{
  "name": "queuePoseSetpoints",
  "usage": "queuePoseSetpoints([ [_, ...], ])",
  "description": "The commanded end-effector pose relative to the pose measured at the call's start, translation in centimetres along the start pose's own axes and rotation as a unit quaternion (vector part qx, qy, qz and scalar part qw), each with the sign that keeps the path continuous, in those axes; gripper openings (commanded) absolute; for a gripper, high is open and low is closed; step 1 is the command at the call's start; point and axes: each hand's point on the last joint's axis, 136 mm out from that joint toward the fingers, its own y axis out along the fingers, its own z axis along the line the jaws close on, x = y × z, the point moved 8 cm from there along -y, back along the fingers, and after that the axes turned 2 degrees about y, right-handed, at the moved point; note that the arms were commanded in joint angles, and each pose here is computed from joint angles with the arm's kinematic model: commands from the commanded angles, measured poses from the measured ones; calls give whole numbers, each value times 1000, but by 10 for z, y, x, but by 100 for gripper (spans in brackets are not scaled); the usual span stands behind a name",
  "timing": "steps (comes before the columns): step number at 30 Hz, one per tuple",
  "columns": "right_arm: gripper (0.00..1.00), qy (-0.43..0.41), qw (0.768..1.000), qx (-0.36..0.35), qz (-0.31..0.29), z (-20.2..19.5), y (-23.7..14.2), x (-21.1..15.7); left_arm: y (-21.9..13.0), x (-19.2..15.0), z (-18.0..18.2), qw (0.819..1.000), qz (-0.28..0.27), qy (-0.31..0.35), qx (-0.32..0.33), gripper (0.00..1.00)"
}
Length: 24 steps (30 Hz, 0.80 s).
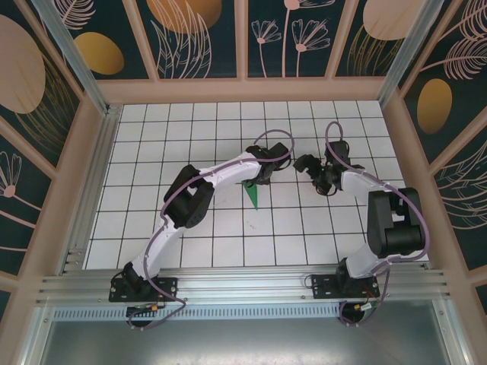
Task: Fold a paper plane with a square sheet of paper (pick it up from the middle)
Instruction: Turn over a paper plane at the center of the table.
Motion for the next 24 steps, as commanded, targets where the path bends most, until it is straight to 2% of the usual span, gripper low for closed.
queuePoseSetpoints([
  [1,94,5,1000,19,-8,6,-7,3,-14,6,7,1000,-12,-2,14,29],
  [3,94,6,1000,21,-6,7,-7,3,-15,6,8,1000,-13,-5,11,19],
  [8,93,2,1000,24,-6,9,-9,4,-24,8,12,1000,-20,-16,2,0],
  [13,92,-4,1000,28,-2,13,-11,3,-51,18,20,997,-52,-46,-38,0],
  [16,91,-8,999,33,3,18,-12,0,-67,19,26,991,-74,-65,-87,0],
  [19,90,-12,999,40,7,26,-14,-4,-82,14,35,978,-103,-86,-161,0],
  [24,86,-30,998,49,13,44,-17,-11,-85,1,55,939,-134,-147,-280,0],
])
